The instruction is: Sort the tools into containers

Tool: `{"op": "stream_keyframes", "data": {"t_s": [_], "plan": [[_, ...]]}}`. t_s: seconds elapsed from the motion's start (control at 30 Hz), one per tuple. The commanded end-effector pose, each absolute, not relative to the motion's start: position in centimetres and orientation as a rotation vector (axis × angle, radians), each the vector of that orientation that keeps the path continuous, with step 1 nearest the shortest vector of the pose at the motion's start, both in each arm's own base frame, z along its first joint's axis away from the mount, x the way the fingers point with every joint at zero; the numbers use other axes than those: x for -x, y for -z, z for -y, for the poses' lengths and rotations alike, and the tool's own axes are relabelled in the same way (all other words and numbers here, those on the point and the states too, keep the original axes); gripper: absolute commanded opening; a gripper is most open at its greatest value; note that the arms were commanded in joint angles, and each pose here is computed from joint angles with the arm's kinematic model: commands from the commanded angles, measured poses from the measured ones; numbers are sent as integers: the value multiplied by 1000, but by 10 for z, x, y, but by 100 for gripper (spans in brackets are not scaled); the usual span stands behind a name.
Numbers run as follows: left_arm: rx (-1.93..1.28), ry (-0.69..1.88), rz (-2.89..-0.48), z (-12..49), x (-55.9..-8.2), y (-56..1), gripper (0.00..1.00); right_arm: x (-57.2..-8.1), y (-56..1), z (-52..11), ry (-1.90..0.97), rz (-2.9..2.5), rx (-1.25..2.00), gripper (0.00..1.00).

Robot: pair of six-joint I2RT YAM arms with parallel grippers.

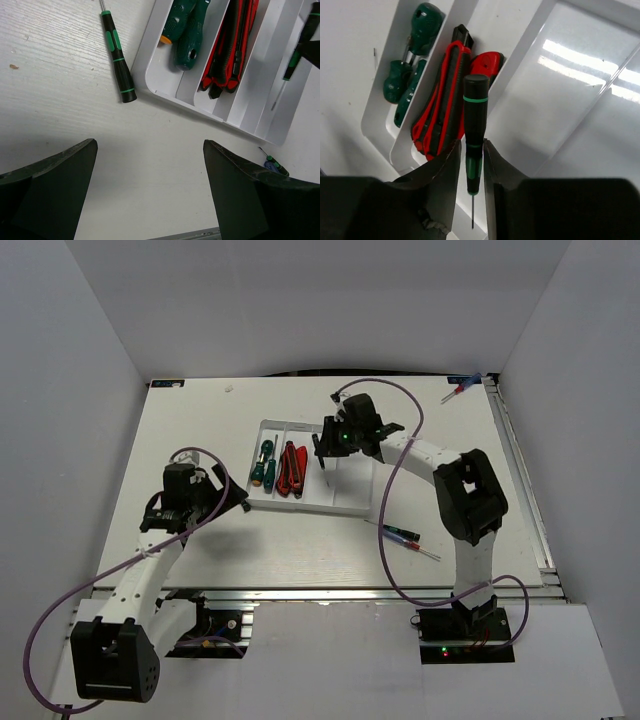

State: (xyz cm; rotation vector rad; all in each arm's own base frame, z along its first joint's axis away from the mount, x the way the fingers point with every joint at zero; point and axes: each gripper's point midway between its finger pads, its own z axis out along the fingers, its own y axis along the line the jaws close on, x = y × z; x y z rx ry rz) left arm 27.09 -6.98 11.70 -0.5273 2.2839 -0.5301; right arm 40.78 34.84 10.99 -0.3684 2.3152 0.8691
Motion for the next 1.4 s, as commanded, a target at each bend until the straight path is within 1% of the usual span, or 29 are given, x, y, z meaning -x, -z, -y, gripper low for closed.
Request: {"op": "stream_keyframes", "data": {"t_s": [0.0,0.07,0.17,0.3,0.33,0.4,0.53,0.57,0.6,0.63,0.73,0.87,0.9,0.93,1.0,1.13,1.33,1.37], "plan": [[529,551,-2270,71,-273,-122,98,-424,-114,-352,-841,-2283,287,32],[529,553,-2272,72,-274,-122,98,-421,-104,-350,-834,-2299,284,41],[534,557,-2270,72,-275,-123,98,-418,-98,-347,-830,-2305,288,51],[546,550,-2278,71,-274,-119,98,-410,-94,-344,-832,-2319,307,57],[553,545,-2286,71,-273,-116,98,-410,-100,-343,-837,-2307,312,60],[570,524,-2298,68,-272,-110,98,-407,-106,-344,-850,-2291,343,61],[657,461,-2353,60,-272,-91,98,-402,-137,-344,-872,-2205,439,65],[678,439,-2366,58,-272,-88,98,-401,-145,-345,-882,-2180,465,68],[719,404,-2396,55,-272,-78,98,-400,-159,-344,-879,-2143,488,74],[734,386,-2414,53,-273,-73,98,-400,-164,-341,-861,-2115,526,89],[802,301,-2461,45,-280,-61,97,-401,-186,-332,-831,-2034,601,89],[827,232,-2448,36,-299,-63,95,-397,-193,-302,-803,-1942,793,89],[819,239,-2430,37,-308,-71,95,-391,-202,-297,-823,-1889,859,89],[815,236,-2436,37,-312,-69,95,-374,-204,-297,-926,-1850,951,89],[803,253,-2420,39,-322,-77,94,-366,-208,-280,-918,-1784,1036,90],[785,293,-2418,44,-333,-79,92,-353,-200,-258,-869,-1775,1085,89],[806,276,-2421,43,-346,-76,88,-336,-191,-232,-827,-1786,1089,89],[821,251,-2425,40,-348,-73,85,-335,-195,-226,-813,-1779,1076,89]]}}
